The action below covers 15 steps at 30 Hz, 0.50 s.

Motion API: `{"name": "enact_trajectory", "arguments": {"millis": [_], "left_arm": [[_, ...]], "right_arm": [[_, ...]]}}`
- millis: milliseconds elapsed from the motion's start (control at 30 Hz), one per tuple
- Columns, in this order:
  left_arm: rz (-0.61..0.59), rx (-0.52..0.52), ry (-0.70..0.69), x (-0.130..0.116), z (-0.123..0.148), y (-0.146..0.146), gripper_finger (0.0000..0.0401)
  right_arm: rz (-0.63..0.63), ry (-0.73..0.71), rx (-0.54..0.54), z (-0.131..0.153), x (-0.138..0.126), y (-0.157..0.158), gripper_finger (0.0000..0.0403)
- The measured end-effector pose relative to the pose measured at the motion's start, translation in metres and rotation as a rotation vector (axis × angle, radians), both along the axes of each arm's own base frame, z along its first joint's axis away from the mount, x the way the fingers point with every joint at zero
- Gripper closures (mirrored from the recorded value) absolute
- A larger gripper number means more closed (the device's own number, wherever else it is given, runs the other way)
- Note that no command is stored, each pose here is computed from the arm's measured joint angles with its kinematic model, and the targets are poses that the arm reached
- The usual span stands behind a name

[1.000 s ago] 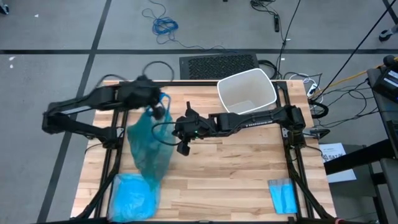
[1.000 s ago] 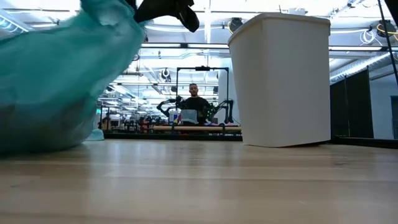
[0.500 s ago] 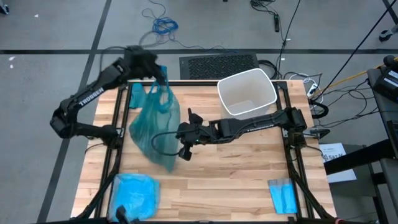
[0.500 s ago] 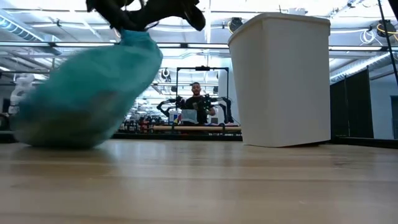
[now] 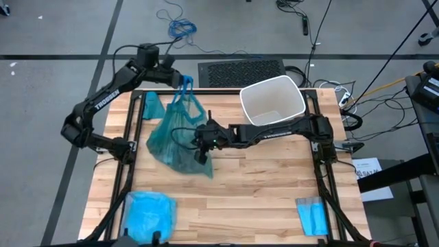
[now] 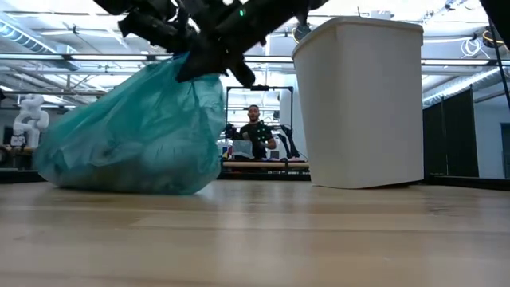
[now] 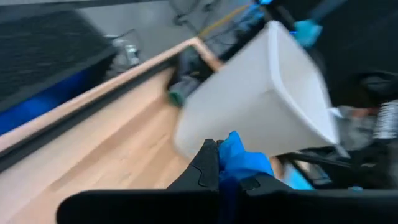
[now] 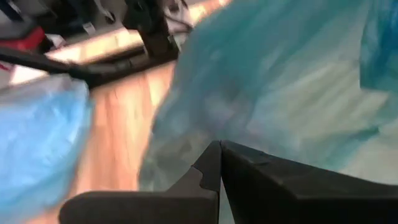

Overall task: Place trash/remove bag and relplace
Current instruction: Close the blue trash bag

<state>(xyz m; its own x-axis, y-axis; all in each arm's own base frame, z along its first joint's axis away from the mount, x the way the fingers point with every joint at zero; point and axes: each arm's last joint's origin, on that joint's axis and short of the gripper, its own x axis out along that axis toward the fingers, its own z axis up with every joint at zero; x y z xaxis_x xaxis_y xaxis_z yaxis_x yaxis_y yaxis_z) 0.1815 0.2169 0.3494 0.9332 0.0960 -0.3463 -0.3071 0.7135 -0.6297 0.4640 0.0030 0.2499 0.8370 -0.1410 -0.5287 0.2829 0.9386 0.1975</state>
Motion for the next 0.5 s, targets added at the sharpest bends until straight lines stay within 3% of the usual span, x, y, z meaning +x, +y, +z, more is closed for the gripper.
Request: {"name": "enact_trajectory", "arguments": {"millis": [233, 500], "left_arm": [[-0.098, 0.010, -0.189, 0.024, 0.022, -0.012, 0.0401], [-0.154, -0.018, -0.228, 0.032, 0.026, -0.020, 0.0401]], "right_arm": [[-0.011, 0.063, 0.032, -0.038, 0.012, 0.003, 0.0403], [-0.013, 0.134, 0.090, -0.066, 0.016, 0.007, 0.0403]]}}
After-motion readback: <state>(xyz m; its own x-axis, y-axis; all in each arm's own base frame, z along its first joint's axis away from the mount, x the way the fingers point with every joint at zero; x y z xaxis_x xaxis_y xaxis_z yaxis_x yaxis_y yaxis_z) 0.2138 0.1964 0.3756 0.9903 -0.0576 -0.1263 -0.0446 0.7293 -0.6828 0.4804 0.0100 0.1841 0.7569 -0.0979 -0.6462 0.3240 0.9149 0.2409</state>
